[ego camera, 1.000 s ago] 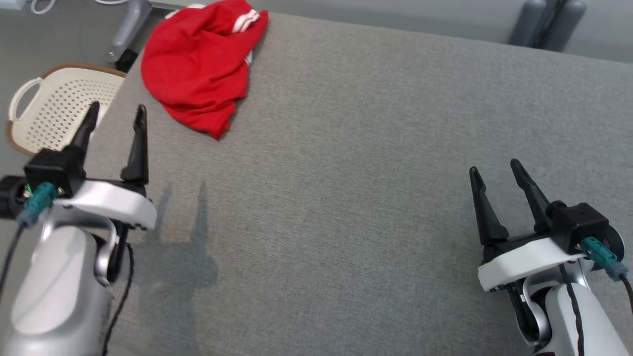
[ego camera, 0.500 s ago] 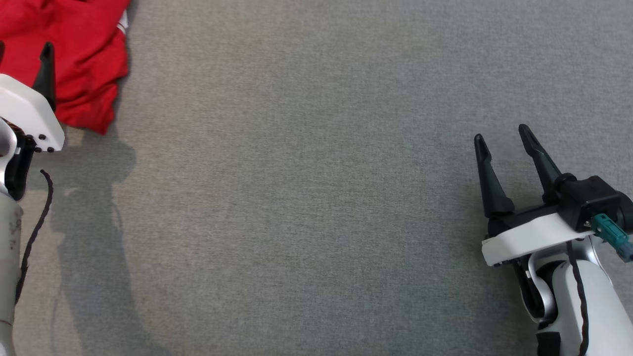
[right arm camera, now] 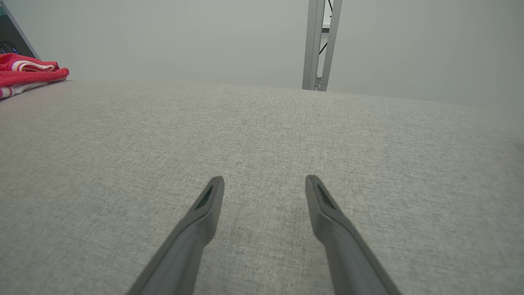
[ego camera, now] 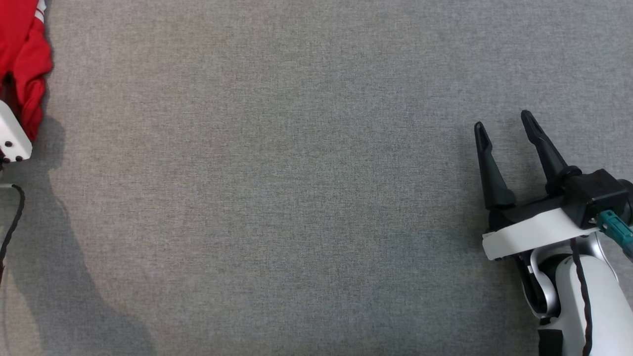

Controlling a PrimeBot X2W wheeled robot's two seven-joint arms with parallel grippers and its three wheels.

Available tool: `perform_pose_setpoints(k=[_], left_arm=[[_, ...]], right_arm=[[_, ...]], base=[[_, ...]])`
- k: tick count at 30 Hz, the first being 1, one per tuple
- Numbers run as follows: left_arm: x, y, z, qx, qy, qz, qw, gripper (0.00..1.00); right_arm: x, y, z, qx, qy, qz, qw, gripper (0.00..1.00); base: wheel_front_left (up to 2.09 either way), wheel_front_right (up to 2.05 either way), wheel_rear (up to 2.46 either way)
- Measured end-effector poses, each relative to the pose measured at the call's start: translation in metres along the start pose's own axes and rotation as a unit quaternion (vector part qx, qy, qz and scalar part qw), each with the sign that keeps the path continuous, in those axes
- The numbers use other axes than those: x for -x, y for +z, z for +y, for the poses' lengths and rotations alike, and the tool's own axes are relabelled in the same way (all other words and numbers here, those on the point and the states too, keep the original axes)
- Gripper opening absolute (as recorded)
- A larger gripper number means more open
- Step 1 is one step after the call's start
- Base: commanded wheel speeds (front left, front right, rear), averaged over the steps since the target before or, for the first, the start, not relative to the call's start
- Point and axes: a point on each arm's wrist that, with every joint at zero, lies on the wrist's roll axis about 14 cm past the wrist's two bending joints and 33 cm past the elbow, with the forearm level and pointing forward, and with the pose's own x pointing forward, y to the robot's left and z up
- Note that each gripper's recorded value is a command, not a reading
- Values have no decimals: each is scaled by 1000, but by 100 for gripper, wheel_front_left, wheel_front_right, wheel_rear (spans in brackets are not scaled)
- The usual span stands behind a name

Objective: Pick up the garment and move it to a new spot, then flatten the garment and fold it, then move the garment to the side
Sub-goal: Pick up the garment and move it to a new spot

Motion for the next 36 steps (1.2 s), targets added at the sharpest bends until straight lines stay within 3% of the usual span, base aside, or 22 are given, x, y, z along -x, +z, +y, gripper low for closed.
perform_pose_setpoints(k=[3, 6, 13, 23, 30, 36], left_arm=[[-2, -6, 2, 8, 7, 7, 1000, 100], [-2, -4, 1, 12, 7, 2, 1000, 3], [7, 15, 12, 5, 23, -40, 999, 0], [51, 109, 20, -34, 15, -171, 985, 0], [107, 173, -12, -74, -38, -261, 962, 0], [170, 218, -73, -101, -111, -341, 928, 0]], right_arm=[[0, 2, -1, 1, -2, -3, 1000, 100], [0, 3, -1, 2, -1, -4, 1000, 100], [2, 12, 2, -2, 2, -16, 1000, 100], [21, 39, 4, -17, -3, -53, 998, 100], [52, 59, -2, -25, -23, -78, 996, 100], [84, 81, -12, -28, -48, -110, 992, 100]], base=[[0, 0, 0], [0, 0, 0], [0, 0, 0], [0, 0, 0], [0, 0, 0], [0, 0, 0]])
